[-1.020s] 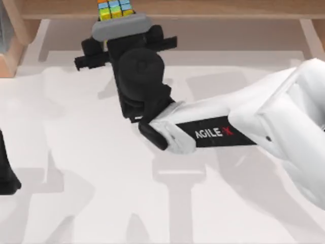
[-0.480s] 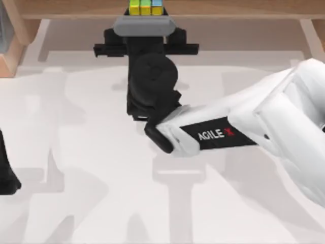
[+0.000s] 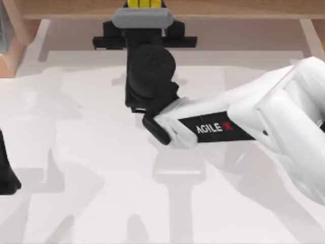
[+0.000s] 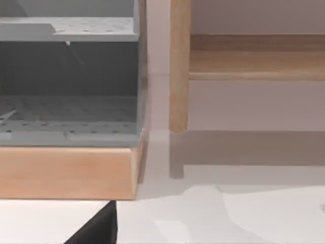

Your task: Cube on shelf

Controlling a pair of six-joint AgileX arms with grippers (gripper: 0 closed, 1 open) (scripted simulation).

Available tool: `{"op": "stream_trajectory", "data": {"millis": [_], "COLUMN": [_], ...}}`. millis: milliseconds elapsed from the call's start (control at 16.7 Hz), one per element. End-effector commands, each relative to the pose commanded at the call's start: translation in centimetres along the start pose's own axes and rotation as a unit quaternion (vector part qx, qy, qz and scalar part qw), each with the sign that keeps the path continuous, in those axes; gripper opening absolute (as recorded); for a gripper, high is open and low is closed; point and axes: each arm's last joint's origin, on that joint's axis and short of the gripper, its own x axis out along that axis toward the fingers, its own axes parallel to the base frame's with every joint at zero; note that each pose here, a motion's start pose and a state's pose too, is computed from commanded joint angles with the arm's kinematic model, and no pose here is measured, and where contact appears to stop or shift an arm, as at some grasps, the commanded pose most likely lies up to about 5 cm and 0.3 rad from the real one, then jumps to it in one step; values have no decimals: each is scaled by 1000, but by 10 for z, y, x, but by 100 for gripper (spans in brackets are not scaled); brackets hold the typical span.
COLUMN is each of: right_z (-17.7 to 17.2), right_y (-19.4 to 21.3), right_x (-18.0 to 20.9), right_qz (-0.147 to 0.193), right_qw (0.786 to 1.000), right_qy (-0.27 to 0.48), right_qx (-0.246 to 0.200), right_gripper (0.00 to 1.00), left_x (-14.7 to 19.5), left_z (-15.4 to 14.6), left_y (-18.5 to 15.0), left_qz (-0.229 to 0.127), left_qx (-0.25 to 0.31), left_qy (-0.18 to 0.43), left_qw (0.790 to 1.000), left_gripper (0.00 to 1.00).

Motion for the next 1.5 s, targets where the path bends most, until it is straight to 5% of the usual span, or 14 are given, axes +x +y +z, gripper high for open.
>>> {"op": "stream_trajectory", "data": {"millis": [480,900,1500], "right_z": [-6,-11,-11], "right_y": [-6,-2,-2], "right_x": [77,86,86], "right_qz": [-13,1,1], "right_qw": [1000,1000,1000], "right_qy": [0,3,3], "right_qx": [-7,-3,-3], "right_gripper": [0,0,75], "left_x": [0,0,0], "left_z": [0,0,0], "left_y": [0,0,0], "left_qz": [0,0,0], "left_qx": [0,0,0], "left_qy": [0,0,0], "left_qw": [1000,1000,1000], "left_gripper": [100,100,100]}}
